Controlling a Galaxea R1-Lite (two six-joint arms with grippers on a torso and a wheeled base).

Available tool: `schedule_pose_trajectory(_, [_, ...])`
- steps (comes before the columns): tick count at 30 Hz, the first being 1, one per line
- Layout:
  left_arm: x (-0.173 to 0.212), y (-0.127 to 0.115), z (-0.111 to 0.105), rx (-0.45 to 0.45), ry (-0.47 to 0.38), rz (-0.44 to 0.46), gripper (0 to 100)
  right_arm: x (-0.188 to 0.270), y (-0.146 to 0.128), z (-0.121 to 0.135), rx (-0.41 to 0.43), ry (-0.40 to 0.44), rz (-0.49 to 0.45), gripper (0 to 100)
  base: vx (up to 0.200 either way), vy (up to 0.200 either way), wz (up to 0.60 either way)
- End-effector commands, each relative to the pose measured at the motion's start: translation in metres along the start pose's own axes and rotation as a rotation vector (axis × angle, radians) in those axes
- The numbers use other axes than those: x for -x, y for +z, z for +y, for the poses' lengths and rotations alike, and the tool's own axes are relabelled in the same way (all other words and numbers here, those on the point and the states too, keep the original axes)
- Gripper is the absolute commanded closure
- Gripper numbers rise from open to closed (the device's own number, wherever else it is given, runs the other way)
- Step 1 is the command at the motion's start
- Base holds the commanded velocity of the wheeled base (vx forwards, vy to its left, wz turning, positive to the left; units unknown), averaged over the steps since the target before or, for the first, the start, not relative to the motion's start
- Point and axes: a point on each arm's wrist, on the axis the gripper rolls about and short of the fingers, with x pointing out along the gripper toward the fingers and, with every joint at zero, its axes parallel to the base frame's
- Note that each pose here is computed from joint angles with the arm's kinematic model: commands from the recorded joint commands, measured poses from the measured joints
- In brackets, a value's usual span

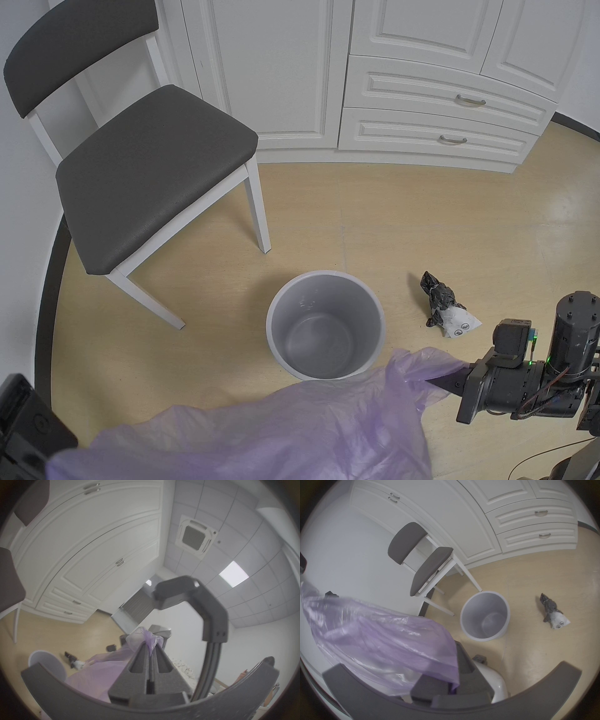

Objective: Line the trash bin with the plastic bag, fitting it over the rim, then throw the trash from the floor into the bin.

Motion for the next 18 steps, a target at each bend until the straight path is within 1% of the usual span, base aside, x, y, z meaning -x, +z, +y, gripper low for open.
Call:
schedule_pose_trajectory(1, [-0.01,0.0,0.016,-0.007,0.12,0.05,100,-0.003,0.011,0.001,0.011,-0.068,-0.059,100,0.0,0.0,0.0])
schedule_pose_trajectory(5, [-0.017,-0.003,0.028,-0.006,0.192,0.085,100,-0.006,0.018,-0.003,0.002,-0.144,-0.098,100,0.0,0.0,0.0])
schedule_pose_trajectory(6, [-0.018,-0.003,0.03,-0.006,0.201,0.088,100,-0.006,0.019,-0.003,0.002,-0.145,-0.104,100,0.0,0.0,0.0])
schedule_pose_trajectory(8, [-0.021,-0.003,0.038,-0.009,0.244,0.092,100,-0.003,0.022,-0.003,-0.001,-0.149,-0.123,100,0.0,0.0,0.0])
schedule_pose_trajectory(9, [-0.021,-0.003,0.038,-0.01,0.248,0.092,100,-0.002,0.022,-0.003,-0.001,-0.148,-0.125,100,0.0,0.0,0.0])
schedule_pose_trajectory(11, [-0.023,-0.003,0.047,-0.016,0.293,0.096,100,0.005,0.028,0.0,0.002,-0.151,-0.165,100,0.0,0.0,0.0])
schedule_pose_trajectory(12, [-0.023,-0.003,0.048,-0.018,0.297,0.093,100,0.006,0.028,0.0,0.002,-0.153,-0.168,100,0.0,0.0,0.0])
schedule_pose_trajectory(15, [-0.027,-0.002,0.053,-0.019,0.322,0.097,100,0.017,0.037,0.003,0.009,-0.206,-0.198,100,0.0,0.0,0.0])
schedule_pose_trajectory(17, [-0.027,-0.002,0.053,-0.019,0.321,0.096,100,0.018,0.037,0.003,0.009,-0.208,-0.197,100,0.0,0.0,0.0])
schedule_pose_trajectory(18, [-0.031,-0.001,0.057,-0.022,0.357,0.091,100,0.031,0.045,0.007,0.01,-0.245,-0.194,100,0.0,0.0,0.0])
